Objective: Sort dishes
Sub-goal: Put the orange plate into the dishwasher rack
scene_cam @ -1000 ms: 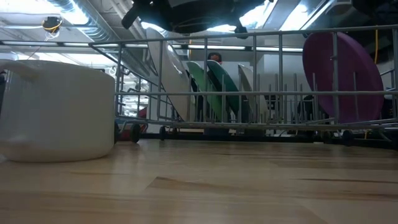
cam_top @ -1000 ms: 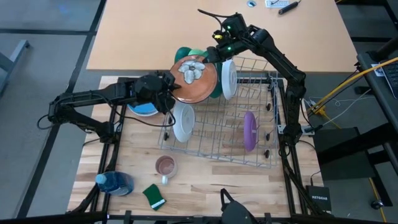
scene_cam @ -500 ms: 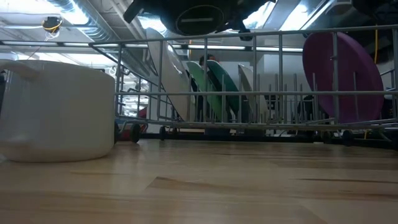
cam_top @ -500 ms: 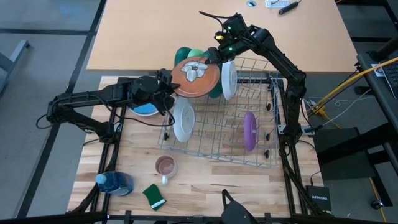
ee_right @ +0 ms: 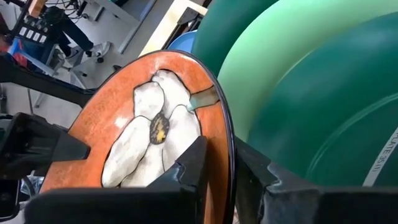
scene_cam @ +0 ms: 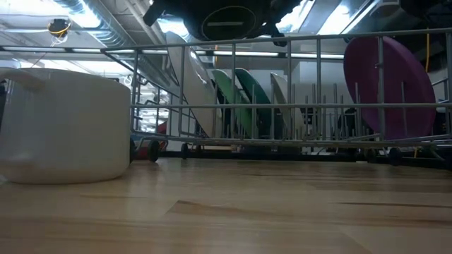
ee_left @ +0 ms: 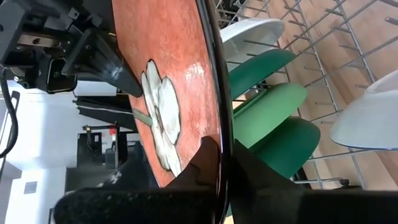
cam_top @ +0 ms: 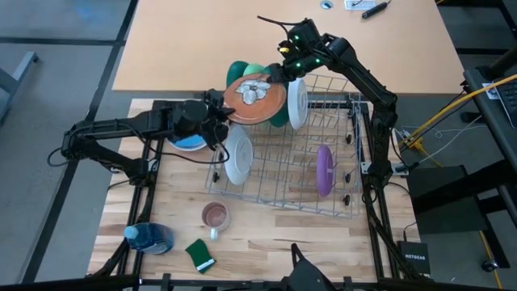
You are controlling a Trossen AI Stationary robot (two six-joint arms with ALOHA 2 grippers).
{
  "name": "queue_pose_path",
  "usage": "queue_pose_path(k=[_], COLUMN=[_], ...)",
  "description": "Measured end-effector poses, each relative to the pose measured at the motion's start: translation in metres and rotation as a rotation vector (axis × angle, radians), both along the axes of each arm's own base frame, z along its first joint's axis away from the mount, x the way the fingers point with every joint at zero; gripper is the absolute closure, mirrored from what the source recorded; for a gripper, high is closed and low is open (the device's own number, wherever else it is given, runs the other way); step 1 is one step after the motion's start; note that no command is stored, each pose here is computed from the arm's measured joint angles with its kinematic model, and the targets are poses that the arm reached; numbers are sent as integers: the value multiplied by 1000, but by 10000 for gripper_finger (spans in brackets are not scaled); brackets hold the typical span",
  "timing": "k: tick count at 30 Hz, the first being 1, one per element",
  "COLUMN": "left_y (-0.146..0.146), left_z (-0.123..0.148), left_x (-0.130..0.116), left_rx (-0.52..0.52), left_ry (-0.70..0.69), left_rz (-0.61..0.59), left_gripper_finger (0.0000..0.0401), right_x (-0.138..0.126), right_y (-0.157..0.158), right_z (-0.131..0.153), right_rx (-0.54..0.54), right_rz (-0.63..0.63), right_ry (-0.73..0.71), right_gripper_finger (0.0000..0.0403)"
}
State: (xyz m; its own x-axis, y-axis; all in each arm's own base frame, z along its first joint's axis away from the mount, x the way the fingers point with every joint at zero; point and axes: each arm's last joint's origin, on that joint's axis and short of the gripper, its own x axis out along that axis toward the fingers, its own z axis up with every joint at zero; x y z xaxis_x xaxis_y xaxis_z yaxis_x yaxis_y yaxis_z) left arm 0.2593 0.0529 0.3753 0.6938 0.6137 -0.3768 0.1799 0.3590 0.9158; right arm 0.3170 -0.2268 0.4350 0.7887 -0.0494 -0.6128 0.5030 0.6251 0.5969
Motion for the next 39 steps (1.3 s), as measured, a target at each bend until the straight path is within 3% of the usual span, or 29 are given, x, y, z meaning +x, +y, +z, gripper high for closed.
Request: queue_pose_path(k=[19, 28, 35, 39], left_y=[-18, -18, -18, -18], left_z=[0, 0, -1, -2], left_x=[2, 2, 2, 2], left_rx=[29, 25, 20, 9], left_ry=[2, 3, 7, 7], left_rz=[-4, 0, -5, 1], left_gripper_finger=[401, 401, 401, 401], right_x=[-1, 3, 6, 6], right_y=[4, 3, 2, -1], right_z=[-1, -5, -12, -12], right_rx=[52, 1, -46, -92], right_rz=[95, 129, 167, 125], right_ry=[-17, -13, 11, 28], right_gripper_finger=[345, 343, 288, 252])
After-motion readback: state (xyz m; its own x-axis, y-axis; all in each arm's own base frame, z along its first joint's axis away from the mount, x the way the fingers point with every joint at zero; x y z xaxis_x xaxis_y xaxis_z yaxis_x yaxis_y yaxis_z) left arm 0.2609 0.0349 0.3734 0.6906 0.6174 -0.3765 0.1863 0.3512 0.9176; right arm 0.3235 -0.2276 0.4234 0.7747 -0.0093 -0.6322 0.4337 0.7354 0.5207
